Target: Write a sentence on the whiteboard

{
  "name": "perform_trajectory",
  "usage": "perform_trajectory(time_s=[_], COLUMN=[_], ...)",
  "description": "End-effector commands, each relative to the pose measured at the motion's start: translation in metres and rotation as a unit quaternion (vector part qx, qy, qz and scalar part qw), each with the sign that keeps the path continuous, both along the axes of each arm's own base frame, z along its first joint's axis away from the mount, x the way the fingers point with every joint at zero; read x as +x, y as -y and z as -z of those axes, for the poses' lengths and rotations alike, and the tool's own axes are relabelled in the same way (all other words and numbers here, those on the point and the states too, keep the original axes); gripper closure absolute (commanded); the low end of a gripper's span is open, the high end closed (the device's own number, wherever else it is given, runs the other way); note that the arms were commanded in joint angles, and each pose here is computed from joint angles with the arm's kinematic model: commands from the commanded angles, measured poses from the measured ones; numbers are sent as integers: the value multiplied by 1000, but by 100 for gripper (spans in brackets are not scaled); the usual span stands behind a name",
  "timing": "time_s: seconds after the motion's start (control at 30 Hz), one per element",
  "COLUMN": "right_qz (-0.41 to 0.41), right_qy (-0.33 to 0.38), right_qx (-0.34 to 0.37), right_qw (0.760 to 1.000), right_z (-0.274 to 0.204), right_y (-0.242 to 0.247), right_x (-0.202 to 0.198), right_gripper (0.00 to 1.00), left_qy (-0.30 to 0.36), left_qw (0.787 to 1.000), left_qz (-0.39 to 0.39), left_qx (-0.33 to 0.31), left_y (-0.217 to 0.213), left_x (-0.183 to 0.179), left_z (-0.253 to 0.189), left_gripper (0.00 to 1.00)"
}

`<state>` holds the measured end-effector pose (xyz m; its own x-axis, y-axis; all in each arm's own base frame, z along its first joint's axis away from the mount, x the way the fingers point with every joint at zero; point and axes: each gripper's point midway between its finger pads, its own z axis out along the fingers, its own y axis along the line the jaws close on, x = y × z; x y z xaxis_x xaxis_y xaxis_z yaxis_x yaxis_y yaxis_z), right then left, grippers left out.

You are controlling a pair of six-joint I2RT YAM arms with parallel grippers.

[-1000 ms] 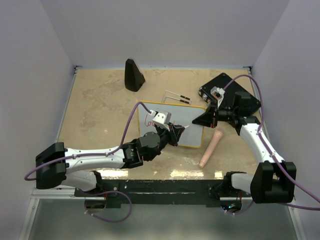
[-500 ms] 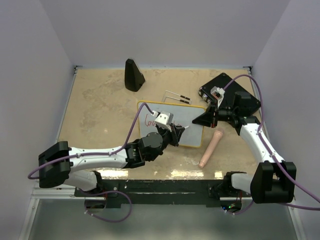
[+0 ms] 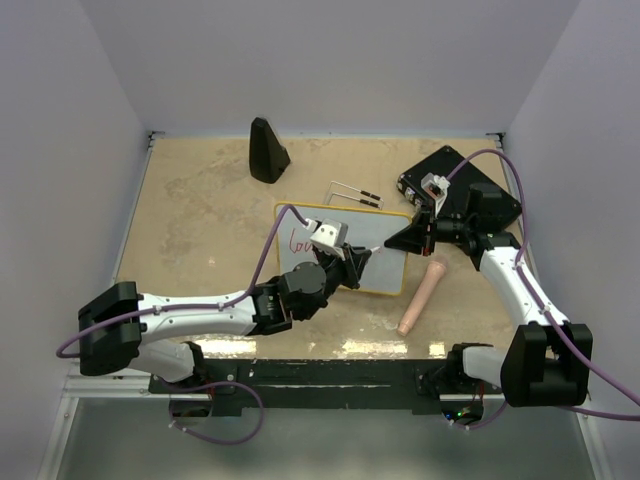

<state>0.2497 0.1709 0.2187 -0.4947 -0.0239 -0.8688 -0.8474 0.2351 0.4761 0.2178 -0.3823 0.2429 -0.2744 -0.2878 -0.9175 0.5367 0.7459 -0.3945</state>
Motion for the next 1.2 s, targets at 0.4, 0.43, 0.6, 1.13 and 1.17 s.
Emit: perform_trajectory(time_s=[0.4, 0.43, 0.6, 1.13, 1.17], right_qz=[-34, -34, -34, -34, -34], right_qy=[36, 37, 37, 36, 37], right_qx=[25, 25, 25, 25, 25], right_qw=[998, 998, 998, 998, 998], right_z=[-21, -22, -22, -21, -22], right_y=[-3, -3, -2, -2, -3], right_x=[-9, -9, -9, -9, -9], right_gripper=[100, 100, 100, 100, 100], left_qy=[-12, -15, -30, -61, -62], left_qw=[1000, 1000, 1000, 997, 997], left_qz=[-6, -5, 5, 31, 32], left_qx=[3, 5, 9, 20, 21], left_y=[4, 4, 5, 9, 10], left_x=[1, 0, -4, -14, -15], left_z=[-1, 1, 10, 30, 31], left_gripper=[100, 100, 100, 100, 100])
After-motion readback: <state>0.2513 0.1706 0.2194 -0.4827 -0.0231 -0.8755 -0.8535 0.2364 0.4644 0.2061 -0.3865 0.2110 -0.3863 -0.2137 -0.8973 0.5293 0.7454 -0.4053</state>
